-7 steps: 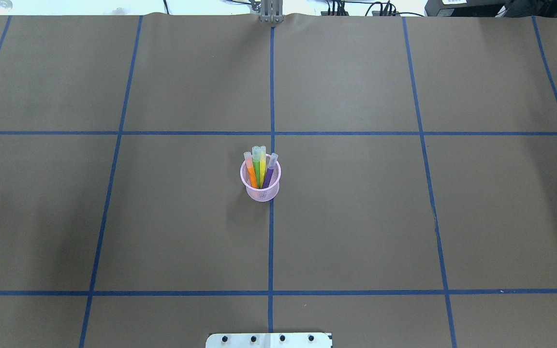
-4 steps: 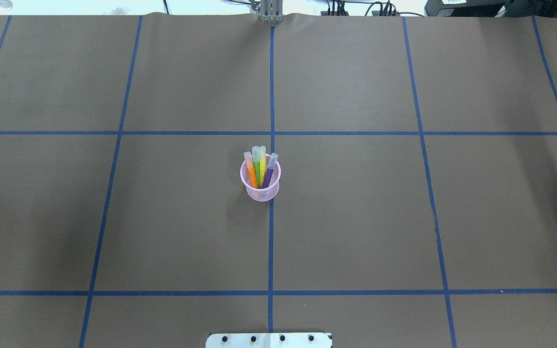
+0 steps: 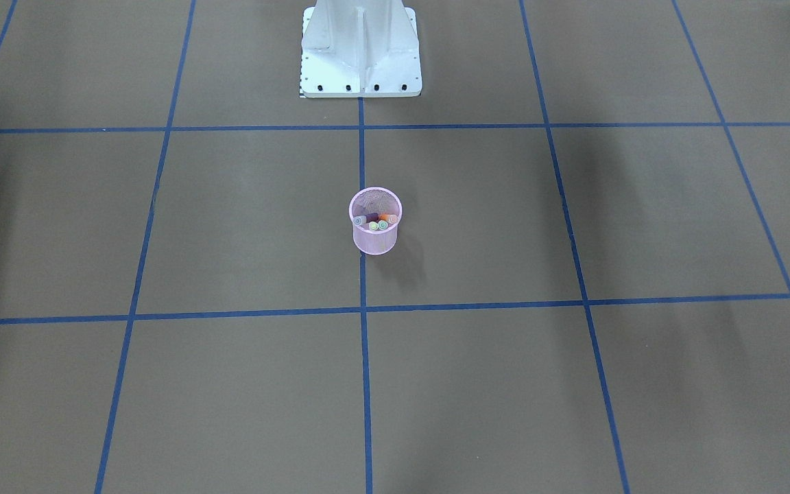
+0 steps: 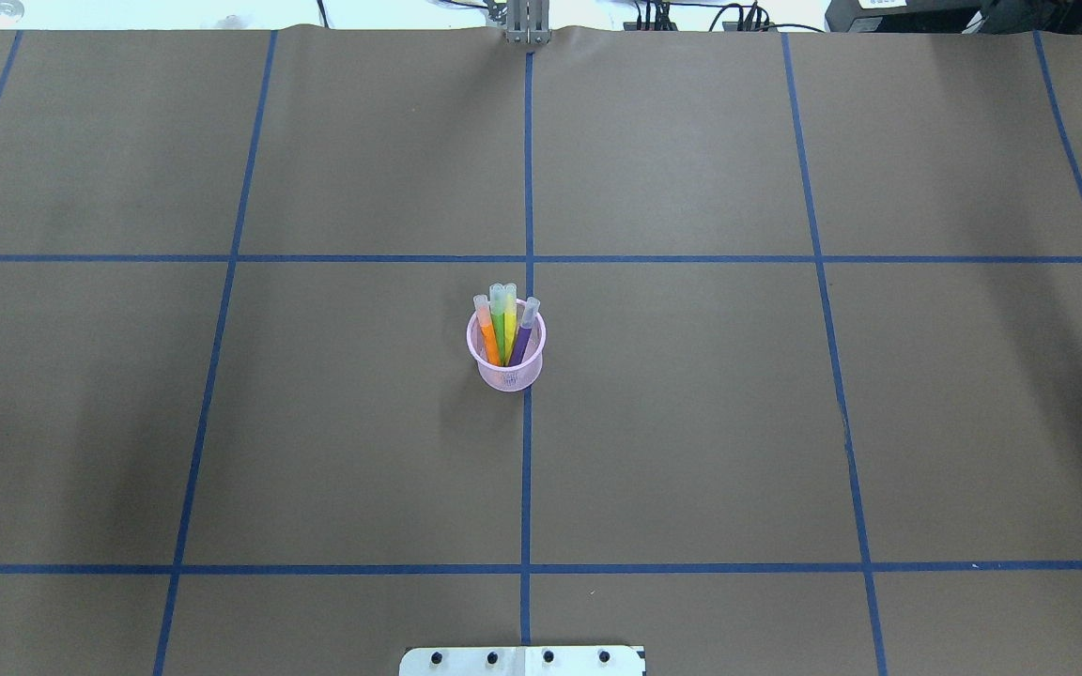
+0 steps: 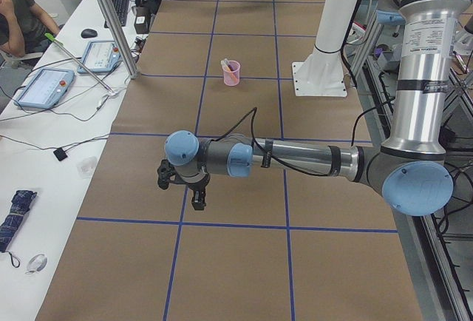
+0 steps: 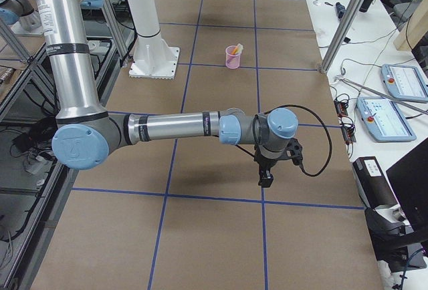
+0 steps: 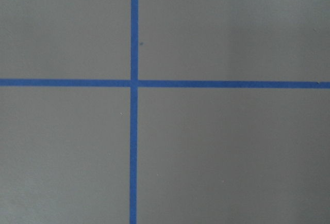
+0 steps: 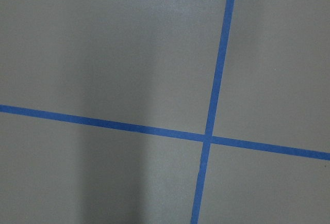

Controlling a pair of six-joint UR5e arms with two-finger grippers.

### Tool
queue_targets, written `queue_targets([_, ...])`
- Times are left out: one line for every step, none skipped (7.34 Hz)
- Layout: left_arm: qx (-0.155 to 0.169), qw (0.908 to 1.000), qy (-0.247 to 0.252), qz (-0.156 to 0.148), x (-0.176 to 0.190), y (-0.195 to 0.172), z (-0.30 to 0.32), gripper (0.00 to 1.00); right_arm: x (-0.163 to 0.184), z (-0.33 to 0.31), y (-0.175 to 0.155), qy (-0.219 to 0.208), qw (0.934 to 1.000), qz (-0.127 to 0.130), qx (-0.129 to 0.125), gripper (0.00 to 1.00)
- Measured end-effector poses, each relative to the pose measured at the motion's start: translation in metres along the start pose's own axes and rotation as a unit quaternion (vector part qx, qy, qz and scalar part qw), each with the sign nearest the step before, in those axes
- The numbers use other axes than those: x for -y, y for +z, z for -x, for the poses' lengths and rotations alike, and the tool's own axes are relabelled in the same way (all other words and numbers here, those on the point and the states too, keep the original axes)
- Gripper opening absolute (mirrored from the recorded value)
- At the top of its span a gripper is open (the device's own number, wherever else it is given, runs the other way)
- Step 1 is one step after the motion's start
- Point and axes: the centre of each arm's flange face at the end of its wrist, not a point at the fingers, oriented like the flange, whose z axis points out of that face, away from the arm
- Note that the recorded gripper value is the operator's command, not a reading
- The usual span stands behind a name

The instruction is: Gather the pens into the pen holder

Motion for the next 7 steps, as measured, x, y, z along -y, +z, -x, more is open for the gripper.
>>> queue_targets([-0.003,1.0000,0.001,-0.005,-0.001,-0.003,0.001,1.00,-0.009,-0.001,0.002,0.000,1.0000,0.000,-0.001,1.00])
queue_targets([-0.004,0.9999,0.003,-0.009,0.000,-0.006,0.001,1.00,-0.013,-0.001,0.004,-0.002,1.0000,0.001,-0.001,1.00])
queue_targets([0.000,0.9999,0.005,-0.012,0.002,-0.009,0.000,1.00,-0.012,0.000,0.003,0.001,1.0000,-0.001,-0.002,1.00])
queue_targets([0.009,0.9998,0.009,-0.016,0.004,-0.011,-0.001,1.00,-0.010,0.002,0.001,0.006,1.0000,-0.003,-0.002,1.00])
queue_targets([0.018,0.9996,0.011,-0.021,0.007,-0.015,-0.003,1.00,-0.008,0.004,0.001,0.009,1.0000,-0.004,-0.003,1.00])
queue_targets([0.021,0.9994,0.011,-0.024,0.008,-0.018,-0.002,1.00,-0.008,0.004,0.000,0.010,0.9999,-0.004,-0.003,1.00])
queue_targets([0.023,0.9993,0.007,-0.029,0.008,-0.023,0.002,1.00,-0.008,0.003,0.001,0.011,0.9999,-0.003,-0.003,1.00])
